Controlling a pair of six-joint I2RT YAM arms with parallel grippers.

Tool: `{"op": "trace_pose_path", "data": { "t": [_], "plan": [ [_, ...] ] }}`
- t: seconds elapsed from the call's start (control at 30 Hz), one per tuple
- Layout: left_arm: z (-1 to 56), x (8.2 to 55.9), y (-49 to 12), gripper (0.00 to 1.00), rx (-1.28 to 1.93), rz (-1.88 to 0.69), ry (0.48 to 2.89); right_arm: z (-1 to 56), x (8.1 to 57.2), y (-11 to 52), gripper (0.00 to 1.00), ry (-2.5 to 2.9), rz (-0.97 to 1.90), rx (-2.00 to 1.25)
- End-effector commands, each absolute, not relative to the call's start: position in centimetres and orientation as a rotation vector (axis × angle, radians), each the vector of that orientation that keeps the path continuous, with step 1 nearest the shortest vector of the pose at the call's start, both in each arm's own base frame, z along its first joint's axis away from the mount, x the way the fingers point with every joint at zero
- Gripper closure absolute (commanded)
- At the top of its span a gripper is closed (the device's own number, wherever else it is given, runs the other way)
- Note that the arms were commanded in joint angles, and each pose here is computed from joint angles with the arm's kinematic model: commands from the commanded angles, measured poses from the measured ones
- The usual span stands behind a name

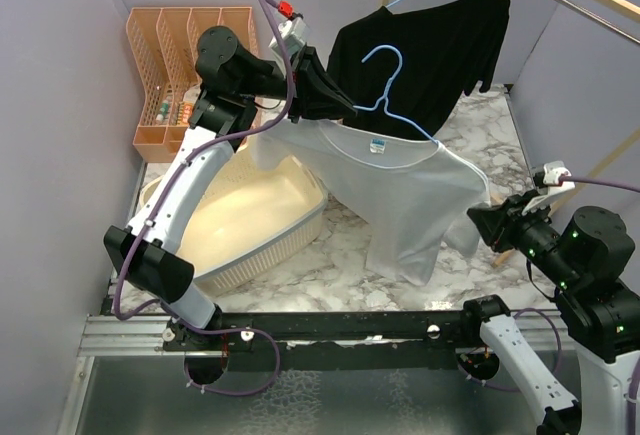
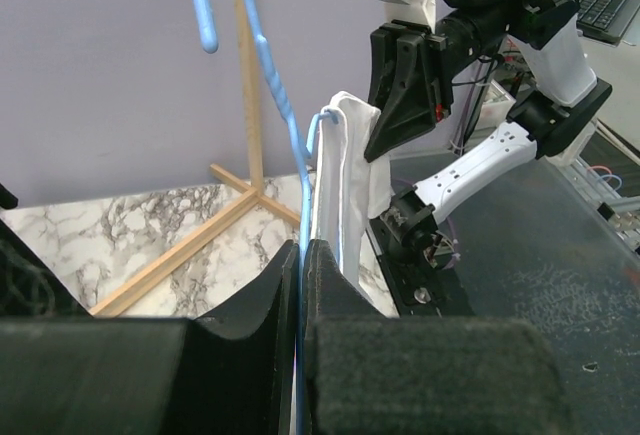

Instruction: Remove the t-shirt from the hanger

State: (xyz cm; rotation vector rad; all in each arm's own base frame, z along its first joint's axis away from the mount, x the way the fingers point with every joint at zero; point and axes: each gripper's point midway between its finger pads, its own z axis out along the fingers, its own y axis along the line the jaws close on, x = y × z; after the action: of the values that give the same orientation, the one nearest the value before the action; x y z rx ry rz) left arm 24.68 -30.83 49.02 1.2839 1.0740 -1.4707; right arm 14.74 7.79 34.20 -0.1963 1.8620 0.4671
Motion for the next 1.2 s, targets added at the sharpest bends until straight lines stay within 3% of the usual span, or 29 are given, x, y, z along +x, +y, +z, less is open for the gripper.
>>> {"op": "trace_pose_path", "data": {
  "t": [0.0,0.27,0.57,1.0,1.17],
  "plan": [
    [50.2,22.7,-29.8,1.0,1.319,-1.447,1.01,35.1,15.7,6.1,0.98,1.815,0.384,-0.093],
    [50.4,22.3,-28.5,1.0,1.274,-1.384,1.001,34.0,16.4,0.1,0.99,1.87,0.112,0.287],
    [53.4,24.9,-26.4,1.0,1.17,-1.252,0.975,32.2,15.6,-2.6,0.99,1.893,-0.017,0.47],
    [54.5,24.2,-23.1,1.0,1.145,-1.155,0.959,31.0,16.1,-1.9,0.99,1.939,-0.01,0.459],
    [55.3,24.2,-23.2,1.0,1.09,-1.198,0.924,30.2,17.1,1.3,0.99,2.026,0.111,0.292]
  ]
}}
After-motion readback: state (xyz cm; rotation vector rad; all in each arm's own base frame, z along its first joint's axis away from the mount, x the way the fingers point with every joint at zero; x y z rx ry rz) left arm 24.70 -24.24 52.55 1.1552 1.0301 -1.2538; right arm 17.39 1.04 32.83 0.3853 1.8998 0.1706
